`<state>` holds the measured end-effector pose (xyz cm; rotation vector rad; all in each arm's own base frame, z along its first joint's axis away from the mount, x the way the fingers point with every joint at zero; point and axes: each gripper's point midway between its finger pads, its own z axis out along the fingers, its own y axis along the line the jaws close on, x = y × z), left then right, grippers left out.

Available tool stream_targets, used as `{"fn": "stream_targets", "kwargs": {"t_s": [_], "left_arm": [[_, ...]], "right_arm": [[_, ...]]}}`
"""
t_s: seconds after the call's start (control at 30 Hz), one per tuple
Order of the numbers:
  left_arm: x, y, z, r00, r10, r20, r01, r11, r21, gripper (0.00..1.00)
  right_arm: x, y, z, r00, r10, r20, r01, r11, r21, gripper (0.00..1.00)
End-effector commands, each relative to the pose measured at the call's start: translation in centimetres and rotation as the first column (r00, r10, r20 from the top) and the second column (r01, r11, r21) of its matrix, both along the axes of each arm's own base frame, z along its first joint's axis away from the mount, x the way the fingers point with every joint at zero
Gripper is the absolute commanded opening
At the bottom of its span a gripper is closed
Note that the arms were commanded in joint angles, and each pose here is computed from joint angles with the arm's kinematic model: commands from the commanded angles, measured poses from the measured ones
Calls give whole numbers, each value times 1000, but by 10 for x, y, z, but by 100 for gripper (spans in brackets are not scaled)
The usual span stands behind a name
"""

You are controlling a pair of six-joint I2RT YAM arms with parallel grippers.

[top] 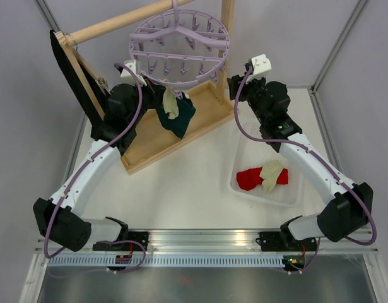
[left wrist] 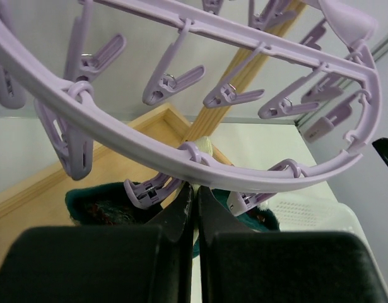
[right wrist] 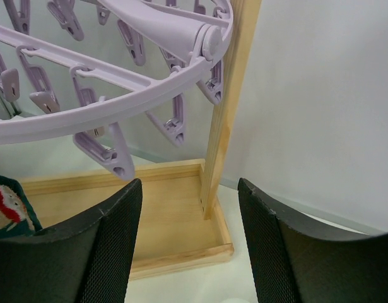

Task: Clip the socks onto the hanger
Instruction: Open the clamp at the hanger.

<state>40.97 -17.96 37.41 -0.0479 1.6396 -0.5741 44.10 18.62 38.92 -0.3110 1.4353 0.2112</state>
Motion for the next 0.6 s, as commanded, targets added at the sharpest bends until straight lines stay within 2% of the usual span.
{"fn": "stream_targets", "kwargs": {"t_s": [0.0,0.57], "left_arm": [[-7,19,35,996,55,64,-52,998,-42,2],[-9,55,51,992,107,71,-103,992,-67,2]], "right_arm": [[-7,0,26,996,29,80,-31,999,17,68],[-5,49,21,941,310,138,-306,951,-50,68]]}}
